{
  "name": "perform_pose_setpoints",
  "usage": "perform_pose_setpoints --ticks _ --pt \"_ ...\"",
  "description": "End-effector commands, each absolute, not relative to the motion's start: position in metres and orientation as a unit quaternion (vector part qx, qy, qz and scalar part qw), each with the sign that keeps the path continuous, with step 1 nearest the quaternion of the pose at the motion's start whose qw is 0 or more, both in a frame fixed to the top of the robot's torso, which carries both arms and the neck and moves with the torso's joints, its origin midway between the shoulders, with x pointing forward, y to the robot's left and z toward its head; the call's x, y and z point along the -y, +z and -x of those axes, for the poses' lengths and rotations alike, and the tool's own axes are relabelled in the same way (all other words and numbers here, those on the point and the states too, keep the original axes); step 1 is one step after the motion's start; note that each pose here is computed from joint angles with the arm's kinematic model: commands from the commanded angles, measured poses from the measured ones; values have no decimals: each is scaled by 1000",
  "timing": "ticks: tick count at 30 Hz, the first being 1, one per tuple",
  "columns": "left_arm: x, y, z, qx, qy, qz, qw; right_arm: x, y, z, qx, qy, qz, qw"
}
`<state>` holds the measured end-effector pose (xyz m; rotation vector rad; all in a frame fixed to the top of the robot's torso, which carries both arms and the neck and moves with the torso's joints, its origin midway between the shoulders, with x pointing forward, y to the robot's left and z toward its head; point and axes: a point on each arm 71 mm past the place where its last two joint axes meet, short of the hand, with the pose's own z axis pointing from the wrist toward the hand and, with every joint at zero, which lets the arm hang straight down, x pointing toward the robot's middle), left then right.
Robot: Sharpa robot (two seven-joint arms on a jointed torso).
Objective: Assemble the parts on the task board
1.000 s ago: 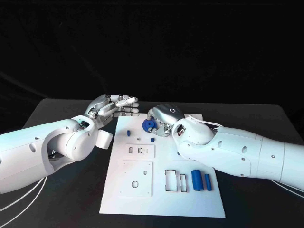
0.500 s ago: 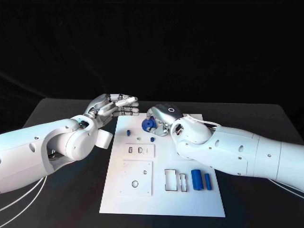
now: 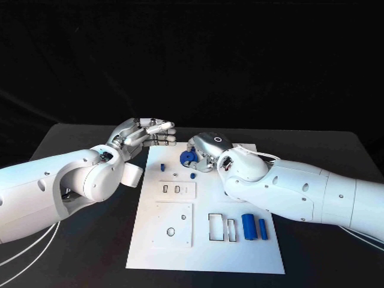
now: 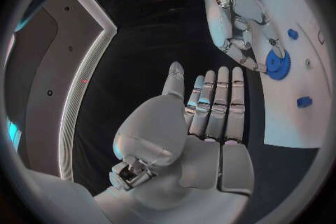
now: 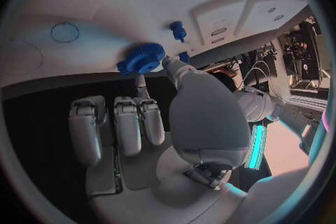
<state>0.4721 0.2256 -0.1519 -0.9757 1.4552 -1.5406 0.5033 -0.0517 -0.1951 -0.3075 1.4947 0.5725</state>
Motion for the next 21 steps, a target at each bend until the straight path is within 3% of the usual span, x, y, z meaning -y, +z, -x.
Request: perform_pose_setpoints --ticks 1,14,21 --pt "-224 -150 -472 -571 -614 380 390 52 -200 -503 -690 255 136 663" --pt "-225 -150 -472 -571 -614 381 391 62 -205 -507 -713 244 120 646" --pt "-226 -150 -472 -571 -613 381 391 71 -201 -504 -697 253 110 661"
